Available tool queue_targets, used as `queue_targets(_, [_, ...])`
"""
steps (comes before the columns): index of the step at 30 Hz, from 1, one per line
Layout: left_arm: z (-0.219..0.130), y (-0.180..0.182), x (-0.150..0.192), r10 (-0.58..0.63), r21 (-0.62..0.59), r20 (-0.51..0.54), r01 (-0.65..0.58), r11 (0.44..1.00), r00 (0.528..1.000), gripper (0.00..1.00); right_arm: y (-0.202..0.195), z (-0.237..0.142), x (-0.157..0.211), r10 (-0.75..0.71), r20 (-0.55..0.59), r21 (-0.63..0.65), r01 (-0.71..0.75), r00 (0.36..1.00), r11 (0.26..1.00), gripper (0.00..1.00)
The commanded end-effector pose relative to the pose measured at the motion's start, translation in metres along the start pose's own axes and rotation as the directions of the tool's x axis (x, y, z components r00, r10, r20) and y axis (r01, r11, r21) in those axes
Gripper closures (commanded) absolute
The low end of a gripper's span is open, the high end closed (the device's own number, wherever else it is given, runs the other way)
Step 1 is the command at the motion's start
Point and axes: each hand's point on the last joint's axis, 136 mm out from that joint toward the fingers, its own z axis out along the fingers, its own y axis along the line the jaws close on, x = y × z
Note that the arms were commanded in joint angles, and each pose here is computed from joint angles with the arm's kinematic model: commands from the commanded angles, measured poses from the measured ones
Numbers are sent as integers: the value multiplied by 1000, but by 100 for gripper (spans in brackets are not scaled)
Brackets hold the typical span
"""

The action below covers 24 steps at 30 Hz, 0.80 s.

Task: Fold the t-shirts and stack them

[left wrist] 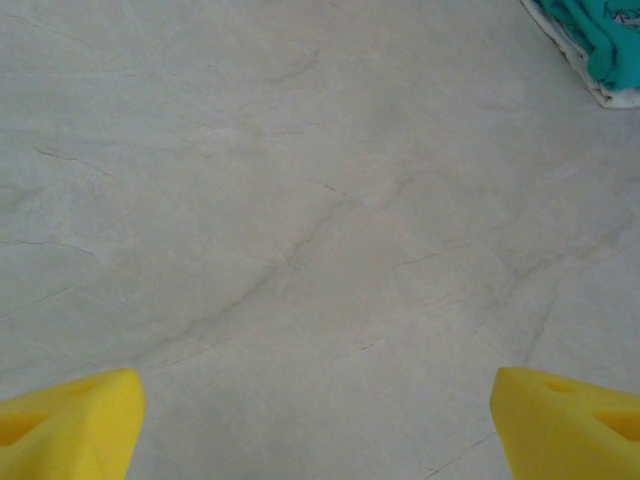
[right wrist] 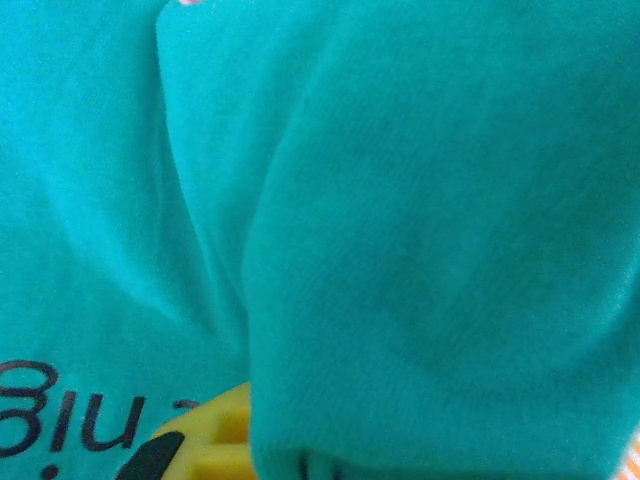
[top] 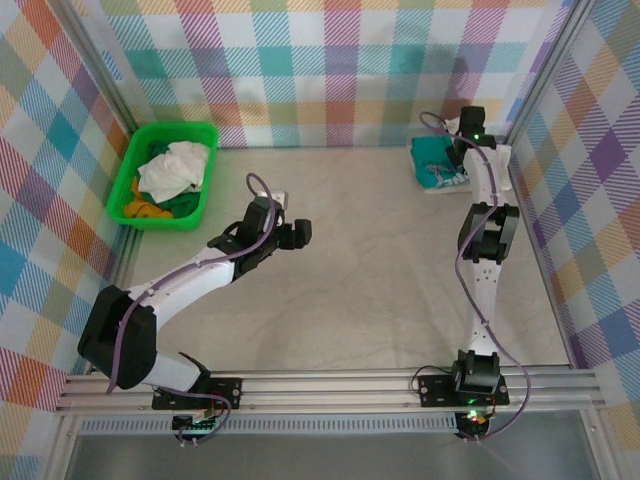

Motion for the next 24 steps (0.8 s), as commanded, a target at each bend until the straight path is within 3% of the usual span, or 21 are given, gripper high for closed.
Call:
queue_targets(1, [-13,-2,-15,26,-13,35,-25,1000,999,11,-39,-4,-14,19,63,117,-26,998,993,51])
queue_targets(2, [-13,-2,-16,24,-15,37,-23,1000,999,10,-41,-6,-15,29,65,121,-37,997,992,31])
queue_targets(3, [-14,-1,-16,23,-15,39,-22,1000,999,10,-45,-10,-16,43,68,129,-51,997,990,24])
queue_targets(7, [-17,-2,-20,16,-18,50,-15,1000,999,10,-65,-49,-27,141,94,139,-154,985,978,17])
queue_targets(10, [-19,-1,-23,8,-24,64,-7,1000,998,10,-72,-84,-33,255,121,92,-267,959,959,18])
queue_targets(12, [-18,-2,-26,2,-21,71,0,1000,997,10,-56,-100,-33,330,123,-27,-329,936,944,29])
queue_targets(14, [-17,-3,-28,-8,-16,79,10,1000,997,10,-32,-112,-34,401,111,-181,-378,909,908,51])
queue_targets(17, [-16,-5,-34,-28,-10,104,29,1000,994,10,6,-122,-35,511,62,-418,-443,857,793,78])
queue_targets(19, [-17,-3,-37,-46,-13,130,48,999,990,10,10,-112,-31,595,7,-466,-524,803,713,98])
queue_targets(22, [-18,0,-41,-81,-12,177,85,996,981,10,12,-90,-21,689,-105,-513,-633,717,580,100])
queue_targets(24, [-20,0,-44,-95,-7,188,98,995,978,10,9,-73,-19,719,-118,-529,-656,685,538,100])
